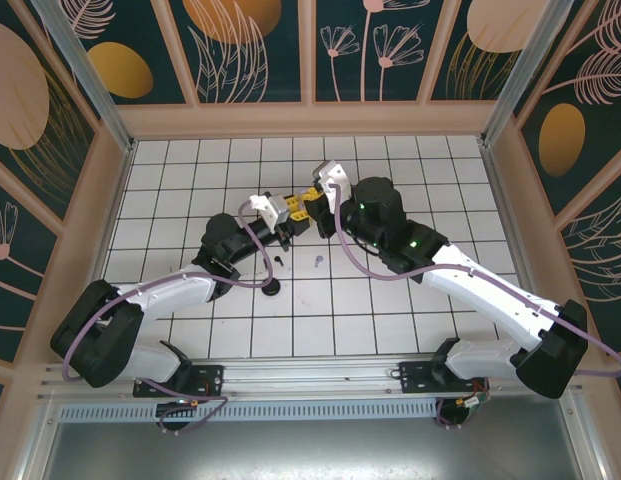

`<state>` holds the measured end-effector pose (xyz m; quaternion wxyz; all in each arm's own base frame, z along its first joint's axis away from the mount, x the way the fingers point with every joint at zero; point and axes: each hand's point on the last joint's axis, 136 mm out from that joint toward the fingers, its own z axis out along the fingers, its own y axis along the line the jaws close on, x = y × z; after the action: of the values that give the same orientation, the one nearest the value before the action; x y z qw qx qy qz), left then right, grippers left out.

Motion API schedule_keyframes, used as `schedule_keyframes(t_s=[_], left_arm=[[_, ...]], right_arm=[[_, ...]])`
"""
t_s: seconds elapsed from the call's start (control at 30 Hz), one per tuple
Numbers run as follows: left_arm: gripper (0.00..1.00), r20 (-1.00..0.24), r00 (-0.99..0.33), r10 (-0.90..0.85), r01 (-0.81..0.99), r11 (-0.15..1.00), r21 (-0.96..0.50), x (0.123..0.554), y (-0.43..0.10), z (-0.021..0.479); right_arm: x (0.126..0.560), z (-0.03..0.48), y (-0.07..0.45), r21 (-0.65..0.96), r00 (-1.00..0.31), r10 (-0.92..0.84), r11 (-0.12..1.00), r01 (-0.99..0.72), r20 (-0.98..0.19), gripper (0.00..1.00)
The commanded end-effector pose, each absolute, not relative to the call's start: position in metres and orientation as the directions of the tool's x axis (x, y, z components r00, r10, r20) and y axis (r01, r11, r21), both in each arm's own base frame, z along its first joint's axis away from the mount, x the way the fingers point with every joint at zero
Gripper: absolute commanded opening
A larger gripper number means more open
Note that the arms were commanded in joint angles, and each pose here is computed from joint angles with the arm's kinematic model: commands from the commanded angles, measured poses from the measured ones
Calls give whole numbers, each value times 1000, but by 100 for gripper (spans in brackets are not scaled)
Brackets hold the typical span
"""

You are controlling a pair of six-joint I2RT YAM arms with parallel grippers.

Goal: Insert wireless bluetooth earbuds into charging case

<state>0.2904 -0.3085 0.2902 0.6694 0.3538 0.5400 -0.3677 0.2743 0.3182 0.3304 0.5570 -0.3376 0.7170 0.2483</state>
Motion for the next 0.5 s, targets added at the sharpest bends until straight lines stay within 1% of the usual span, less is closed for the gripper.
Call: schedule_keyframes(t_s=[0.0, 0.13, 0.27, 0.47], left_arm=[[0, -927, 308, -213, 852, 496, 169, 278, -301, 351], [0, -926, 309, -215, 852, 496, 169, 278, -301, 351], [0, -927, 308, -216, 852, 495, 168, 278, -301, 351], [0, -929, 302, -215, 854, 494, 163, 279, -303, 349]], right_arm=[[275, 299, 309, -8, -236, -265, 682, -732, -935, 6], [279, 299, 305, -2, -249, -258, 699, -715, -933, 6], [276, 300, 308, 14, -254, -252, 684, -729, -934, 7], [278, 309, 309, 39, -264, -226, 687, -726, -938, 24]])
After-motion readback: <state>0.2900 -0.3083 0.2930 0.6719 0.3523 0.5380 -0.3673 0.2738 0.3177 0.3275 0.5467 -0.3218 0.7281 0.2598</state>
